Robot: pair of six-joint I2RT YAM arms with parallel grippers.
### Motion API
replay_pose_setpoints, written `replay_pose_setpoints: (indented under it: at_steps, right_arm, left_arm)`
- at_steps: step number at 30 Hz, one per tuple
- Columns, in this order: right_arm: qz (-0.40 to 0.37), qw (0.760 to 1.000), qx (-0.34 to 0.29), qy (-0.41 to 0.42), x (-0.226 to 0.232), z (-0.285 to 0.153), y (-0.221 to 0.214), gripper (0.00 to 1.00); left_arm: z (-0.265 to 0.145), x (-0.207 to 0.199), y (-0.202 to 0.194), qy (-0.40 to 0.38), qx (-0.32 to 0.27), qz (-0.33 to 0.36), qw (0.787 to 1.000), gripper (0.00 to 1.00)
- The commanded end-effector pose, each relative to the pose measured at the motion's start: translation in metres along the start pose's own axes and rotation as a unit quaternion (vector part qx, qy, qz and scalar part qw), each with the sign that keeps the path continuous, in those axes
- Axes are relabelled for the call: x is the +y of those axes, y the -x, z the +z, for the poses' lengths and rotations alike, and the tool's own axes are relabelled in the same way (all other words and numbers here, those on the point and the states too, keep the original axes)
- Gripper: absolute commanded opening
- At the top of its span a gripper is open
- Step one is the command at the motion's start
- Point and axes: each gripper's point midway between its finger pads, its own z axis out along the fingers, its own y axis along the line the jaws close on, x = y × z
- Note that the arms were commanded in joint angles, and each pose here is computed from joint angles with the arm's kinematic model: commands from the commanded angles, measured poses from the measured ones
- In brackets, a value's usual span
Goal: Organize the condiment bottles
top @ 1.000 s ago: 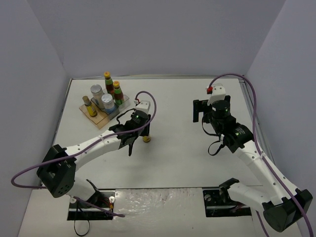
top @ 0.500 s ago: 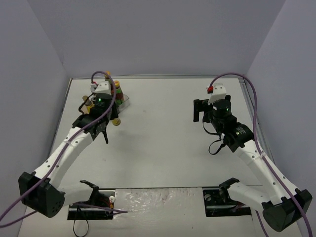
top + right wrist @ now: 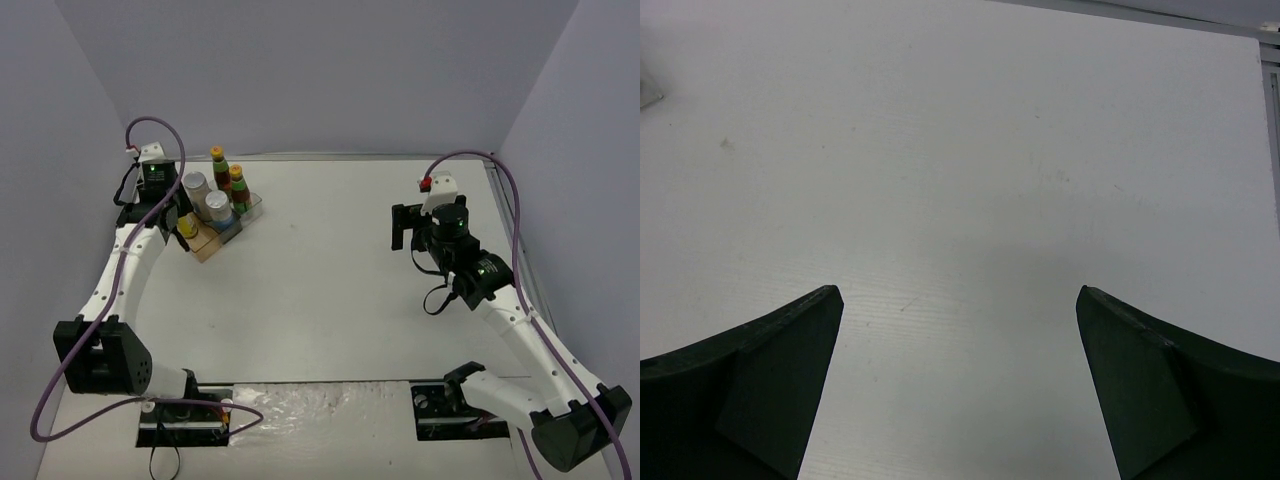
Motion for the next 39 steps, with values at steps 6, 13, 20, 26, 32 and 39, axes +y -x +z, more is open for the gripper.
replay_pose_setpoints:
  at_steps: [6,13,20,26,32,39]
  right_arm:
    - [0.009,0.999,-0.040,0.006,-0.003,-0.009,0.016,1.00]
    - [0.008,0.999,-0.037,0.004,-0.005,-0.010,0.013,1.00]
    - [0.010,1.000,-0.030,0.004,-0.004,-0.007,0.008,1.00]
    - [0.012,0.999,-0.032,0.005,-0.004,-0.009,0.008,1.00]
    - [0.019,0.999,-0.041,0.004,-0.005,-0.012,0.014,1.00]
    - [0.030,0.997,-0.070,-0.007,-0.011,-0.024,0.034,1.00]
  left_arm:
    - [0.023,-0.018,0.051,-0.019,-0.072,-0.023,0.997,0.00]
    - [0.051,-0.020,0.017,-0.016,-0.039,-0.024,0.999,0.01]
    - [0.072,-0.021,-0.013,-0.012,-0.007,-0.022,1.000,0.14]
    - [0.069,-0.017,-0.020,-0.009,-0.001,-0.021,1.000,0.34]
    - [0.050,-0.016,-0.012,-0.016,-0.010,-0.023,1.000,0.60]
    - [-0.003,-0.016,0.004,-0.050,-0.027,-0.033,0.998,0.87]
